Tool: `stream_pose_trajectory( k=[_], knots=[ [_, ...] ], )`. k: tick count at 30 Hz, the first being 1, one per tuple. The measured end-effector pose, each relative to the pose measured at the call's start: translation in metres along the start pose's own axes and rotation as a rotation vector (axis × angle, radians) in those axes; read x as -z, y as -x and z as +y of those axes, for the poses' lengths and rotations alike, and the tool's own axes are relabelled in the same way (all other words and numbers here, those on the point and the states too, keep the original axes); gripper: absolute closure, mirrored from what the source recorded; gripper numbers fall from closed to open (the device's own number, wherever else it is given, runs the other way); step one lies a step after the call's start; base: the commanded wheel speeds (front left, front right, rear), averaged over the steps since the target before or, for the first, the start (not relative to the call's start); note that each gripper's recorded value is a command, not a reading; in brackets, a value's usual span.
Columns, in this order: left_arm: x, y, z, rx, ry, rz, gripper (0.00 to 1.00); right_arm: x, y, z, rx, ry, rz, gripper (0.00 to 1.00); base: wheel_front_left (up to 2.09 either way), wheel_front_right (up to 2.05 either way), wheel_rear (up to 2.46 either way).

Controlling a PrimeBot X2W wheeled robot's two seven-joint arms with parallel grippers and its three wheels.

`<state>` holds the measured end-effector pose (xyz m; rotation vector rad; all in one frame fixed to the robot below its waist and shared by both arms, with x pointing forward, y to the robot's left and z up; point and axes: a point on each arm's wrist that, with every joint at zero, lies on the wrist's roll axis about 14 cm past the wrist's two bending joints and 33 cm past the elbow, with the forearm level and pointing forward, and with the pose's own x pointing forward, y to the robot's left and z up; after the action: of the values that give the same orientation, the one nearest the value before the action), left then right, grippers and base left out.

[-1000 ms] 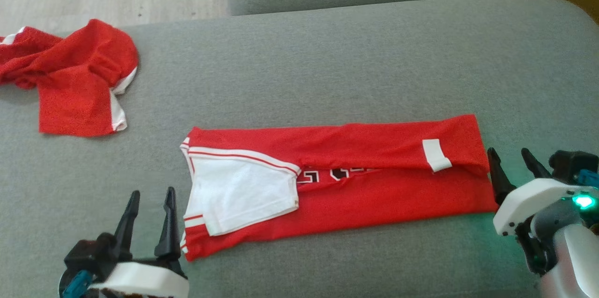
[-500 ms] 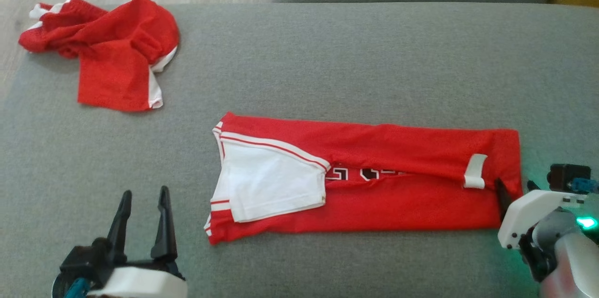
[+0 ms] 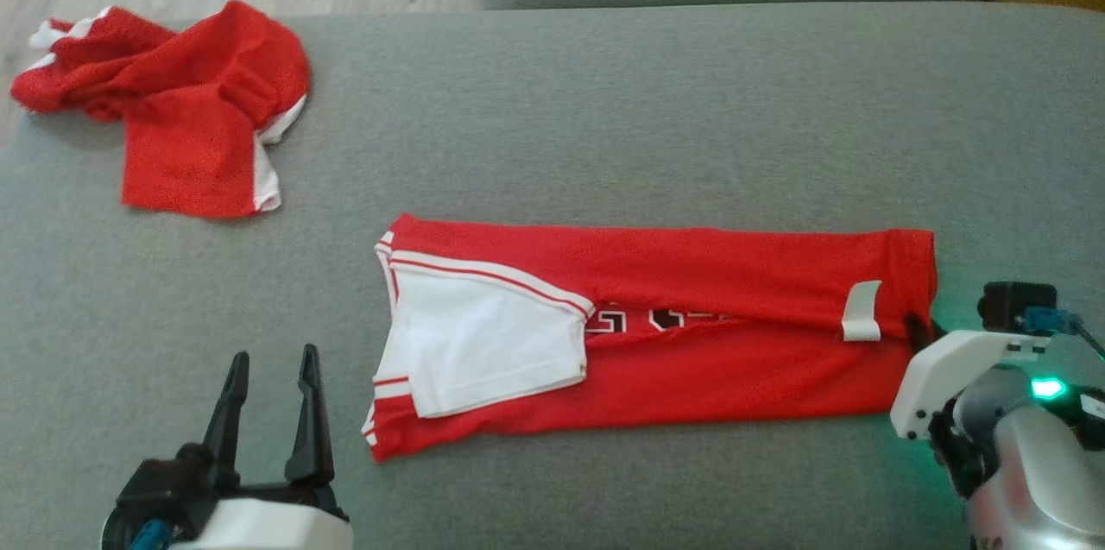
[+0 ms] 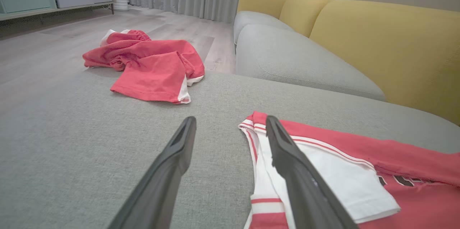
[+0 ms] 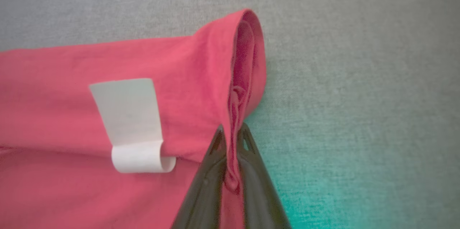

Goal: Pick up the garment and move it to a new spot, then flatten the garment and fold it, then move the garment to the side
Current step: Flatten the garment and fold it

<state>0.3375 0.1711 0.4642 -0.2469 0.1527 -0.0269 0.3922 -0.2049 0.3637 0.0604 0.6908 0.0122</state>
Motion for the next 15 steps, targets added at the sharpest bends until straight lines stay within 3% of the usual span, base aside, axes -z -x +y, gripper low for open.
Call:
stream_pose_trajectory(
  k=[5, 15],
  knots=[
    [-0.001, -0.007, -0.013, 0.042, -0.004, -0.001, 0.00, -0.014, 0.010, -0.026, 0.060, -0.023, -0.051, 1.00, 0.00, 0.00, 0.00],
    [-0.001, -0.020, -0.044, 0.143, -0.015, 0.002, 0.00, -0.056, 0.062, -0.119, 0.270, -0.056, -0.186, 1.00, 0.00, 0.00, 0.00]
  ],
)
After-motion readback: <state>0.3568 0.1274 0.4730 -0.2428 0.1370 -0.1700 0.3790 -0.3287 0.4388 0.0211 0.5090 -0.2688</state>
